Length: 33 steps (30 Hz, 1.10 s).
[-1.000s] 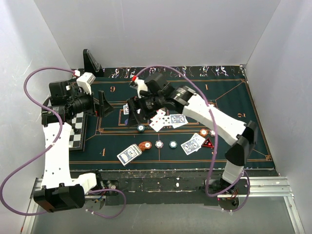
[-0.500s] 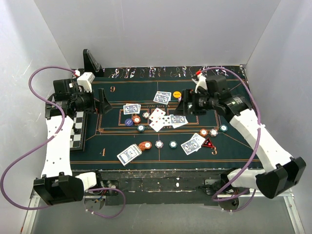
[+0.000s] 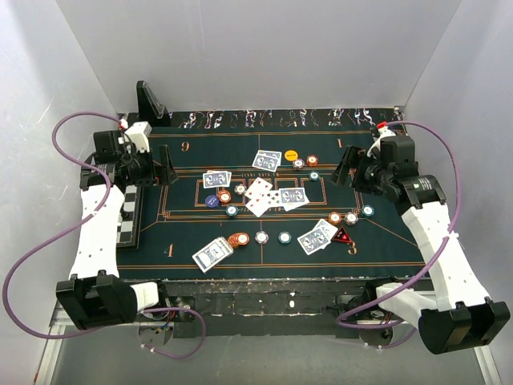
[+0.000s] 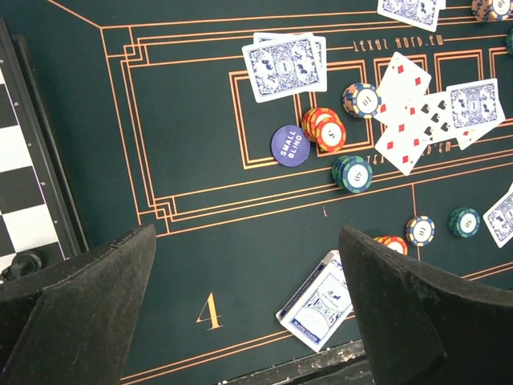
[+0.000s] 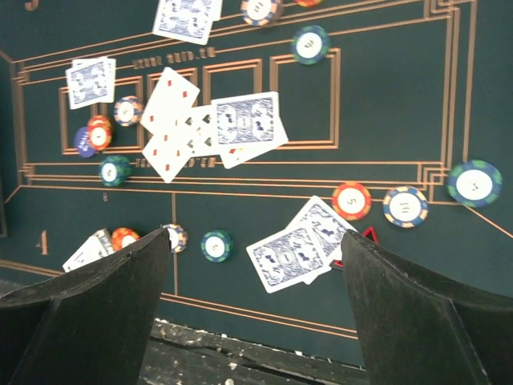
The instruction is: Distribute texas hold em gaming equipment
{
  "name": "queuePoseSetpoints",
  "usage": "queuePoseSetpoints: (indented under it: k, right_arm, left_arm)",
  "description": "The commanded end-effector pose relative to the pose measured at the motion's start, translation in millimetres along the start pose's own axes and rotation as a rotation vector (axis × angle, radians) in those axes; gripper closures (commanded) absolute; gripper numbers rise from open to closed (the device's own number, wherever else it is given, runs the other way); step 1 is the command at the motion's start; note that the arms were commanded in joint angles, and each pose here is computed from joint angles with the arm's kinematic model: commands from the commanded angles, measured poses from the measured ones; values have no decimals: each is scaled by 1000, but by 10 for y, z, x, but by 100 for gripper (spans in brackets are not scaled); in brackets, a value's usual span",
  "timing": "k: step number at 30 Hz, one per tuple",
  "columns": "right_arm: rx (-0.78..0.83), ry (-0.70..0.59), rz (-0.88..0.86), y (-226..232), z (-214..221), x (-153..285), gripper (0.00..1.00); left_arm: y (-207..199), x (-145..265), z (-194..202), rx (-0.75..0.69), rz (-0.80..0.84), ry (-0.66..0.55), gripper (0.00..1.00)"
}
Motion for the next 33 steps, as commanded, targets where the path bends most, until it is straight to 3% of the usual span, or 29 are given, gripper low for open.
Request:
queuePoseSetpoints:
  k: [1, 7, 12, 17, 23, 33]
  right_arm:
    - [-3, -45, 128, -290, 41, -1, 6]
    - [-39, -69, 222, -547, 79, -156, 6]
    - [-99, -174, 501, -965, -112, -183, 5]
    - [-108, -204, 663, -1162, -226, -156, 5]
    - [-75, -137, 706, -1258, -198, -386, 2]
    - [-71, -293, 592, -1285, -258, -675, 2]
  left_arm:
    - [68, -56, -47, 0, -30, -46, 2]
    - [85, -298, -49, -8, 22, -58, 2]
    - [161, -466, -26, -18, 17, -63, 2]
    - [197, -626, 68, -42, 35, -56, 2]
    - [277, -883, 191, -90, 45, -83, 2]
    - [460, -1245, 269, -107, -14, -222, 2]
Point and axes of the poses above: each gripper's point midway between its finger pads, its own x axis back along the fingers, its own y axis along the line the jaws close on, z = x × y, the point moved 2 cm from there along x, back along the fingers, and after that the axes turned 5 degrees about -x, right-handed, at the moved point
